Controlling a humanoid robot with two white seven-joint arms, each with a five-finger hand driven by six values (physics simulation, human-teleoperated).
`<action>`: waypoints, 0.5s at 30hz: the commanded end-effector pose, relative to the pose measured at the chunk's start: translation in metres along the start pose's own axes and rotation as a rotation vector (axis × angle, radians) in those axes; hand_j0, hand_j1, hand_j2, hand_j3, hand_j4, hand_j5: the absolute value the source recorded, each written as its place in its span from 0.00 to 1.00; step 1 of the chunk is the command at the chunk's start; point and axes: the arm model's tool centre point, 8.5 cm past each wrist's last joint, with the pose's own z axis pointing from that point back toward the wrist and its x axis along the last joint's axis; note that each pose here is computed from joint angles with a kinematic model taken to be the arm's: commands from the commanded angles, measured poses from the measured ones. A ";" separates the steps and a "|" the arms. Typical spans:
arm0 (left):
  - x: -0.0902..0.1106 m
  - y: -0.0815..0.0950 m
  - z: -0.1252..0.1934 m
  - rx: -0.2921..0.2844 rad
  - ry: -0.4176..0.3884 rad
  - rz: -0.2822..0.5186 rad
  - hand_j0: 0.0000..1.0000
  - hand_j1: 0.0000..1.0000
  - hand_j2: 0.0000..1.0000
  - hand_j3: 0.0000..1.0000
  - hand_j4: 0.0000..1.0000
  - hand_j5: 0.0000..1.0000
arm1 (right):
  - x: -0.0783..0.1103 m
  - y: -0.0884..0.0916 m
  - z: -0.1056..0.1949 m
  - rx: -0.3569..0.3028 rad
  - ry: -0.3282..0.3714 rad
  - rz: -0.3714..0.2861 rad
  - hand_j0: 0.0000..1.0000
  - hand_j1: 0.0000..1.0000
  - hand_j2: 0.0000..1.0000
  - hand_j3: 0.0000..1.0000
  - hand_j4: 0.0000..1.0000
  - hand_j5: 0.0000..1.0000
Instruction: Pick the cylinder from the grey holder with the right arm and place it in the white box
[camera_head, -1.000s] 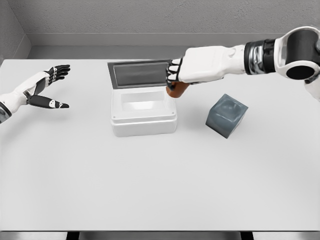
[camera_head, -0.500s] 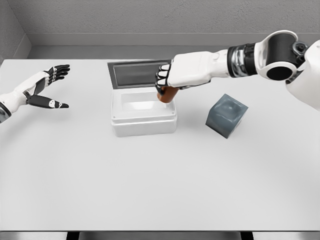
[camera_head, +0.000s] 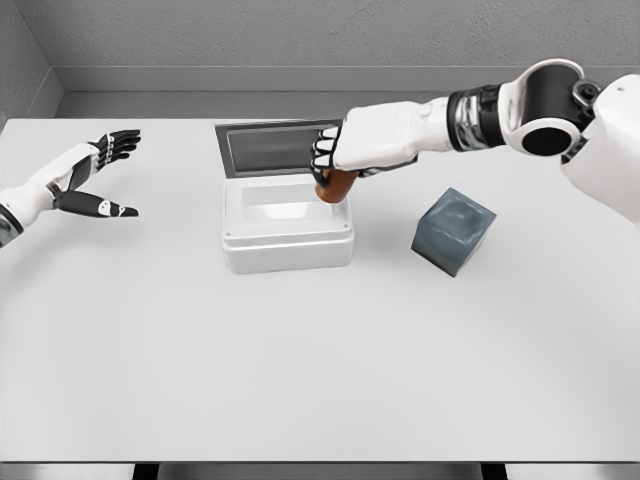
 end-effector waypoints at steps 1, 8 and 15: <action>0.001 0.001 0.000 0.005 -0.005 0.005 1.00 1.00 1.00 1.00 1.00 1.00 | 0.000 0.003 -0.005 0.006 -0.006 -0.016 0.23 0.23 0.23 0.23 0.23 0.23; 0.001 0.002 0.001 0.008 -0.003 0.006 1.00 1.00 1.00 1.00 1.00 1.00 | -0.005 0.007 -0.008 0.025 0.004 -0.028 0.23 0.23 0.23 0.23 0.23 0.23; 0.001 0.002 0.001 0.009 -0.004 0.007 1.00 1.00 1.00 1.00 1.00 1.00 | -0.005 0.008 -0.011 0.033 0.000 -0.027 0.23 0.23 0.23 0.23 0.23 0.23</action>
